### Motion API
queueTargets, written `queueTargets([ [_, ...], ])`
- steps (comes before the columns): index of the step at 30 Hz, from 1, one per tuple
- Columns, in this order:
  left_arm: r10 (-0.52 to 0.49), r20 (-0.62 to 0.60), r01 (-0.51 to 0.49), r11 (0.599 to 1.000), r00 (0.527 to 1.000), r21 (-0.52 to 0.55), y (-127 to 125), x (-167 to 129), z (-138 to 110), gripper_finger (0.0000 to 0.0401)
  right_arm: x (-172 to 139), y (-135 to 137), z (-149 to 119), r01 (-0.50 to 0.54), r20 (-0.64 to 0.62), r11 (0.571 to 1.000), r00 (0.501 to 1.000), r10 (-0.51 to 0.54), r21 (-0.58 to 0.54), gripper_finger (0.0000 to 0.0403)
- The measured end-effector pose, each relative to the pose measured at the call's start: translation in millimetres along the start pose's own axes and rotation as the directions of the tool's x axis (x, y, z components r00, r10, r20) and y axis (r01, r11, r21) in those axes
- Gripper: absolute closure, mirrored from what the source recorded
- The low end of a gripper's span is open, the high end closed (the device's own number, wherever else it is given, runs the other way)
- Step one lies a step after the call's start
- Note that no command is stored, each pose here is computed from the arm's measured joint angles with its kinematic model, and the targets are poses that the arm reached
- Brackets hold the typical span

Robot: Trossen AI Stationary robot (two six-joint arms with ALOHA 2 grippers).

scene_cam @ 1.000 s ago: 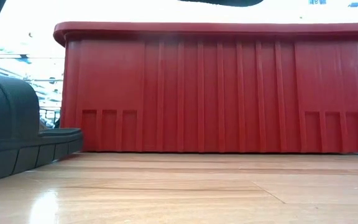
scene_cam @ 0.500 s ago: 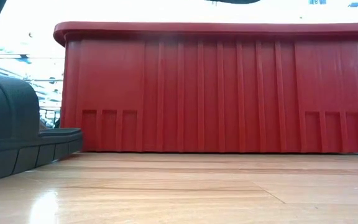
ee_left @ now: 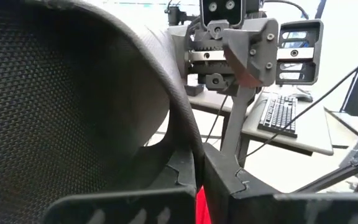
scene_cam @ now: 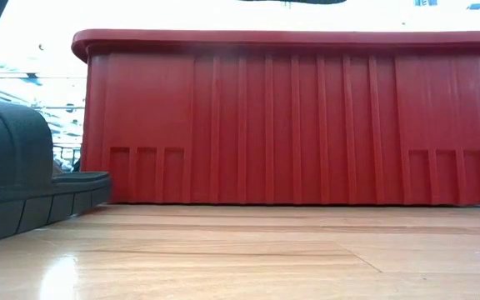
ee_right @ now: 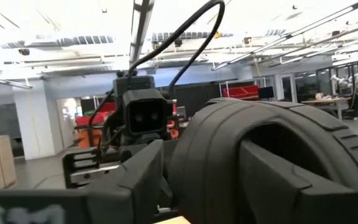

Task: Pick and place slides into bin
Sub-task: Put the black slide into the red container

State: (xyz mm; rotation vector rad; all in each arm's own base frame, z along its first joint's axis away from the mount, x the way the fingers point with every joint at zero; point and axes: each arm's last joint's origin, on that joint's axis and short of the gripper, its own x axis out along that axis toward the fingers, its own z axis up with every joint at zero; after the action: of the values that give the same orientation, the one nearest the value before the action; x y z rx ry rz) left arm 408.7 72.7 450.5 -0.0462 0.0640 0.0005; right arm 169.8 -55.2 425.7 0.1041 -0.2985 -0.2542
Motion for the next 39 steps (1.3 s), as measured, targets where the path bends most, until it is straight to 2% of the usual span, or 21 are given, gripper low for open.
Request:
queueTargets([
  [6,0.003,-0.023,-0.003,1.0,1.0,-0.007,0.1,-0.5,-1.9,0.0401,11.6,-1.8,-10.1,-0.008,-0.042,1.0,0.999,0.008,-0.012,0.0192],
  [10,0.027,-0.045,-0.027,1.0,0.999,-0.002,1.0,0.1,-4.7,0.0401,11.7,-3.3,-21.6,-0.002,-0.15,1.0,0.989,0.002,0.004,0.0203],
  [14,0.023,-0.042,-0.023,1.0,0.999,0.015,0.2,-4.3,-1.0,0.0401,11.3,-2.5,-27.2,-0.053,-0.205,0.999,0.977,0.053,0.003,0.0208],
  [18,0.017,-0.025,-0.016,1.0,1.0,0.013,-0.3,-5.5,1.8,0.0401,13.9,-1.8,-25.5,-0.086,-0.176,0.996,0.981,0.079,-0.03,0.0208],
  [26,0.022,-0.031,-0.021,1.0,0.999,0.009,-1.4,-6.0,2.0,0.0401,29.8,-3.8,-25.8,-0.053,-0.071,0.998,0.996,0.05,-0.042,0.0225],
  [30,0.028,-0.049,-0.028,1.0,0.998,0.004,-1.3,-6.6,0.6,0.0401,36.1,-4.9,-29.5,-0.048,-0.062,0.998,0.997,0.045,-0.039,0.0259],
  [36,0.021,-0.074,-0.021,1.0,0.997,-0.006,-1.8,-7.1,-1.4,0.0401,38.1,-6.6,-31.9,-0.045,-0.072,0.998,0.997,0.041,-0.05,0.0386],
  [39,0.02,-0.077,-0.02,1.0,0.997,-0.004,-1.9,-7.3,-1.7,0.0401,36.9,-6.5,-30.9,-0.046,-0.071,0.997,0.997,0.042,-0.056,0.0393],
])
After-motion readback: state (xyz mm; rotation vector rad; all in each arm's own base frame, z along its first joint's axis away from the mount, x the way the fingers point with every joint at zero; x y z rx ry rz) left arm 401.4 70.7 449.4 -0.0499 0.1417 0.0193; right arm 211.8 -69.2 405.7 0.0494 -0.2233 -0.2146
